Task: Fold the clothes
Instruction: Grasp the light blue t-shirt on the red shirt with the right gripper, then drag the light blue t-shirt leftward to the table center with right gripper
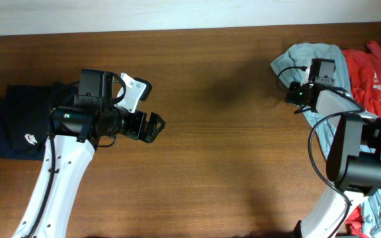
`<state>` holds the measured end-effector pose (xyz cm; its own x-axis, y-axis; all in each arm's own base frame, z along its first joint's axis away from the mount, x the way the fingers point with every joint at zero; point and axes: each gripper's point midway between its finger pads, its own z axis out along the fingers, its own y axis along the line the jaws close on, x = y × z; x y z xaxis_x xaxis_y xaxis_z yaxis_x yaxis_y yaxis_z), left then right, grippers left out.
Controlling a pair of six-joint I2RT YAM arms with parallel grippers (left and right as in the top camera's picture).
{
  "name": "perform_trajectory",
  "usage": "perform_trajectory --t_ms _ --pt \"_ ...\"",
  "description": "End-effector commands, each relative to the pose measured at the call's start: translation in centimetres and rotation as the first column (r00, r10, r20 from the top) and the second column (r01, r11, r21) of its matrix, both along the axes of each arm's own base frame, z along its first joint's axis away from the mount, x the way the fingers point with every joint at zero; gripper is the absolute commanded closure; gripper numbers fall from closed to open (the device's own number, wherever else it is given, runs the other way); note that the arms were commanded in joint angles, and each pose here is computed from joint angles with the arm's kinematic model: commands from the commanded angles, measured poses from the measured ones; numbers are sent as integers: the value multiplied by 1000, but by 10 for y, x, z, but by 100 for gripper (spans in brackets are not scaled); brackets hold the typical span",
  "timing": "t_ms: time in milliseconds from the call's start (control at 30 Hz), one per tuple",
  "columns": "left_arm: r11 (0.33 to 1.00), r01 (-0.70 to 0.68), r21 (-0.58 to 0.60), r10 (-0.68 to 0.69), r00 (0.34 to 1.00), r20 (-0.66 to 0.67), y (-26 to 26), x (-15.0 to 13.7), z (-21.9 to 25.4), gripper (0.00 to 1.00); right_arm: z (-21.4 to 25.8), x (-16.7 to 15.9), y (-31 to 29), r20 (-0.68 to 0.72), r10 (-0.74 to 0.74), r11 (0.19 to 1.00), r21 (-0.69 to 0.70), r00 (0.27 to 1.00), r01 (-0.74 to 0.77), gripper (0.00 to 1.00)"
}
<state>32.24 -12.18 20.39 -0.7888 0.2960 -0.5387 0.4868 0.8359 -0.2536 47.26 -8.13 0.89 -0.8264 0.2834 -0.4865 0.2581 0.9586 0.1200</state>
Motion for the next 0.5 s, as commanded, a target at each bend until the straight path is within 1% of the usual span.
perform_trajectory --t_ms 0,33,67,100,167,233,300,367,400,433,467 --pt "1000 11 15 -11 1000 19 0 4 3 1 70 12 58 161 182 973 111 970 -201 96" --pt "1000 11 15 -11 1000 19 0 4 3 1 84 12 71 193 211 963 128 958 -238 96" --pt "1000 11 15 -11 1000 19 0 4 3 1 112 12 98 255 272 936 155 928 -317 96" --pt "1000 11 15 -11 1000 20 0 4 3 1 120 11 107 272 291 926 160 917 -342 96" --pt "1000 10 14 -11 1000 23 0 5 3 1 144 3 148 315 369 887 160 874 -433 96" --pt "1000 10 15 -11 1000 22 0 4 3 1 148 -8 182 307 432 854 163 848 -494 96" --pt "1000 10 15 -11 1000 23 0 4 3 1 139 -26 227 270 517 801 182 812 -571 96" --pt "1000 8 19 -9 1000 24 1 5 3 1 133 -37 250 247 561 771 192 790 -607 96" --pt "999 -8 46 7 1000 28 6 7 1 1 126 -55 282 223 623 722 204 750 -661 96" --pt "998 -20 66 18 999 31 10 8 0 1 124 -64 297 214 651 699 207 729 -685 96" --pt "995 -38 96 34 999 36 15 9 -2 1 123 -77 319 210 691 660 209 692 -722 96"
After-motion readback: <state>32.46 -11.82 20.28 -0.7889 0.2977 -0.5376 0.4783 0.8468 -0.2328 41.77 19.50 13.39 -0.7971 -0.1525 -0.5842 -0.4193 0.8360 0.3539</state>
